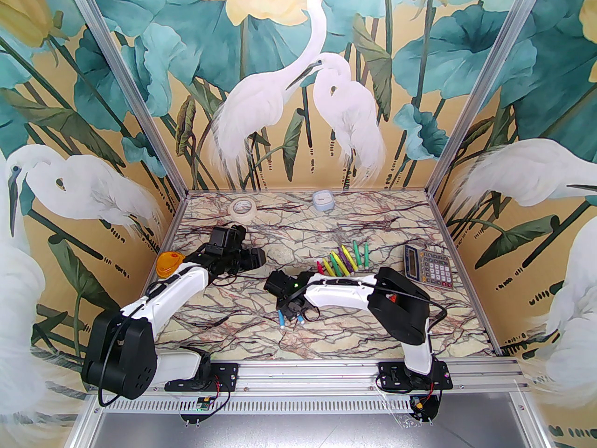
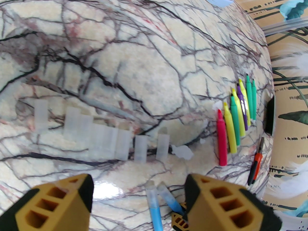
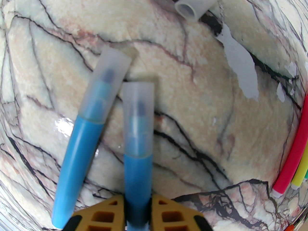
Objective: Open the pen caps
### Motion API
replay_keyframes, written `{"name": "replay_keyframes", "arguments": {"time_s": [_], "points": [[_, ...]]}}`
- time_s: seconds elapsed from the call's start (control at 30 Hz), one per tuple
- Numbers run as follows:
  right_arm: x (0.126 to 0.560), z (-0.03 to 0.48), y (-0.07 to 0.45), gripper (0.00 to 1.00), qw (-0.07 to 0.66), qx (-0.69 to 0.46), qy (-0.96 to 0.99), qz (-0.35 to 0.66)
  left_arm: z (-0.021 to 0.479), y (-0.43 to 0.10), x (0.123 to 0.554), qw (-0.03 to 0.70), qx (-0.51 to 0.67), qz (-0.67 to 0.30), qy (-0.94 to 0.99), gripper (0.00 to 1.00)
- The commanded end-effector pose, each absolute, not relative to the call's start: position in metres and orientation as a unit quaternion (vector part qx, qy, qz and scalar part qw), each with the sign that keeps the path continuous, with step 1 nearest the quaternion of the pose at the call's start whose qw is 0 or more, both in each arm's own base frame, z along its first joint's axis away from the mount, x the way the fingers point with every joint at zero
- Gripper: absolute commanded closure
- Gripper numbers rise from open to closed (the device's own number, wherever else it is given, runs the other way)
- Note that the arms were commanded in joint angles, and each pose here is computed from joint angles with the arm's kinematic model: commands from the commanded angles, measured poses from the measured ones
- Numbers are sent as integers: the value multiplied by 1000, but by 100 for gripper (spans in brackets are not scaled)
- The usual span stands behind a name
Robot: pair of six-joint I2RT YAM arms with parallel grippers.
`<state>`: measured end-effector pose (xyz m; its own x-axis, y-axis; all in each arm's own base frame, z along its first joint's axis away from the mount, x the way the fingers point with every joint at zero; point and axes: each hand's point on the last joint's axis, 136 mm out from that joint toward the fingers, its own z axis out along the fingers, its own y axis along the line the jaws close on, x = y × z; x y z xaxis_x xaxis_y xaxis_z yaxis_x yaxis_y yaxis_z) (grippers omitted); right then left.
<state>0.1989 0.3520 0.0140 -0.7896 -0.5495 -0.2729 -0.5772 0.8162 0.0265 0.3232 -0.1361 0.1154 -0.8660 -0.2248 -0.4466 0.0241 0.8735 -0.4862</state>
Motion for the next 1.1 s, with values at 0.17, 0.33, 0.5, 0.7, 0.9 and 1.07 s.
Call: {"name": "replay_keyframes", "arguments": {"time_s": [0.17,0.33,0.5,0.7,0.9,1.07], "points": [[224,61,336,89,206,-251,937,129,134,-167,318,256,-26,-351,901,32],[238,86,323,91,248,-226,926,171,143,-187,315,247,-3,-401,882,33],[251,112,312,91,295,-208,911,199,158,-219,307,230,44,-463,855,34],[257,138,304,90,336,-199,892,226,172,-253,294,210,102,-506,830,36],[255,149,303,90,346,-211,884,234,178,-275,287,197,135,-525,817,36],[253,151,305,90,347,-216,880,242,183,-284,284,196,147,-536,808,36]]}}
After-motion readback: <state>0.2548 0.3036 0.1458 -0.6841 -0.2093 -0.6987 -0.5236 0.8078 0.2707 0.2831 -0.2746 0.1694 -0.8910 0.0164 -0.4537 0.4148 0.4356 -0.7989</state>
